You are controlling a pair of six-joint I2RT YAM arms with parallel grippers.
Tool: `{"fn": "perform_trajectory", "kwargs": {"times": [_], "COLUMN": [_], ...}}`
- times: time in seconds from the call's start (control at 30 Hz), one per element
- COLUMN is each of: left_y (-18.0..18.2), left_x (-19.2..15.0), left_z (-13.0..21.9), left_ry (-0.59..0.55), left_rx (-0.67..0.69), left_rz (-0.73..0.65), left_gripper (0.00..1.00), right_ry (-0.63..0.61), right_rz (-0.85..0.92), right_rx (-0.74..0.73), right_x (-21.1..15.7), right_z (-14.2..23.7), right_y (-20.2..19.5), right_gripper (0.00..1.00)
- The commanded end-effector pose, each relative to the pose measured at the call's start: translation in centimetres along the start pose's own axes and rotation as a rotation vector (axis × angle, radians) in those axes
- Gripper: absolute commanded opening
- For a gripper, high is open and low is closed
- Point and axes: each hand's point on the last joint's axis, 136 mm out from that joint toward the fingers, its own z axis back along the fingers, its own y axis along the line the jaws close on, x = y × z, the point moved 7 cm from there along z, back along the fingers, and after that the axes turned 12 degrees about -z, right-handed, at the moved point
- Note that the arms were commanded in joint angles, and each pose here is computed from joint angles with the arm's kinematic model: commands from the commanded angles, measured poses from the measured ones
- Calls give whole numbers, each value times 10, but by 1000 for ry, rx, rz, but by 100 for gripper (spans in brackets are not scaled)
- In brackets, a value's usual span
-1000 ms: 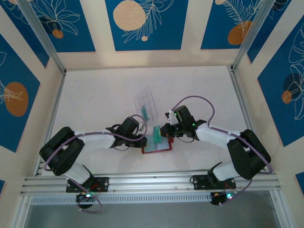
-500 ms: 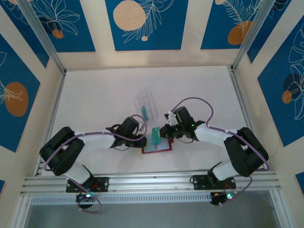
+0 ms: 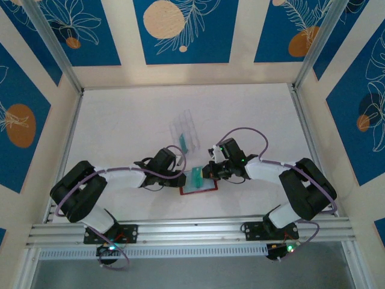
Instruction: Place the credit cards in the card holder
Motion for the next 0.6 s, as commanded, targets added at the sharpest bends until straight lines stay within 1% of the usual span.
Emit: {"fn": "perform_trajectory", "kwargs": {"times": [0.0, 0.2, 0.3, 0.57], "left_y": [15, 15, 15, 18], "left_x": [-35, -34, -34, -36], "left_z": [-10, -12, -12, -18], "left_ry": [152, 155, 157, 175], "left_rx": [79, 75, 76, 85], "left_rz": [37, 36, 36, 38], "left_gripper": [20, 20, 20, 20], "right_ry": [82, 113, 127, 148], "right_rz": [-48, -66, -63, -42], "right_rx": [-70, -97, -85, -82], "right_x": [-17, -22, -22, -14], "right_z": [-4, -6, -9, -17], "right_y": [-17, -24, -24, -20], "right_gripper": [0, 0, 0, 0]}}
